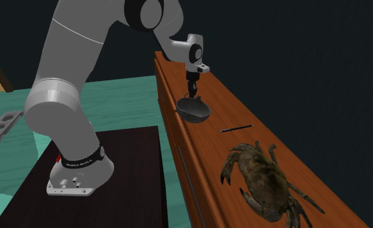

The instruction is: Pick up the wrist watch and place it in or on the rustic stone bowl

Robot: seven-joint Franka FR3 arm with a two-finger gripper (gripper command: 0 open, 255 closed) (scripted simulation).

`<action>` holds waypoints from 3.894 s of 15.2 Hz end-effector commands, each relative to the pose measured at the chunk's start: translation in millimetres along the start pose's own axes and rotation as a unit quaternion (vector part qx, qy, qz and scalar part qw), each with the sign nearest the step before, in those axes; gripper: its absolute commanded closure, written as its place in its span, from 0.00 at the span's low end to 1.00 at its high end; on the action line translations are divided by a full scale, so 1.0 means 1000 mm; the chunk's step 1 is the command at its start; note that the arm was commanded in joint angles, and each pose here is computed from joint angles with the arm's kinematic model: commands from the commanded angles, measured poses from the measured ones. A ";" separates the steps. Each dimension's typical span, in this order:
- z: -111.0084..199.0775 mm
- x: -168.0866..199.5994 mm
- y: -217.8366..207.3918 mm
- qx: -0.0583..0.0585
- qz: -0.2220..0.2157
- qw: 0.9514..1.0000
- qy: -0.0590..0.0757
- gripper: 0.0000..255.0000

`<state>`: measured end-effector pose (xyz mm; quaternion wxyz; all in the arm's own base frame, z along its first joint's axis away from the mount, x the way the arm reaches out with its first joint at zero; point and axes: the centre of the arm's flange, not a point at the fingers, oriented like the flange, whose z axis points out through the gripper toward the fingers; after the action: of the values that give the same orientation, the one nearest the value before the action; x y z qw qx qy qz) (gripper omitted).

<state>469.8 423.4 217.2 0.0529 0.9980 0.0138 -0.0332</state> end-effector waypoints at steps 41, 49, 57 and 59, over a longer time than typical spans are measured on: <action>-0.156 -0.026 0.122 0.000 0.000 1.000 0.000 1.00; -0.136 -0.036 0.199 0.000 0.000 1.000 0.000 1.00; -0.094 -0.033 0.195 0.000 0.000 1.000 0.000 1.00; -0.083 -0.033 0.193 0.000 0.000 1.000 0.000 1.00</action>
<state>448.4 238.9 328.1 0.0530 0.9979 0.0138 -0.0334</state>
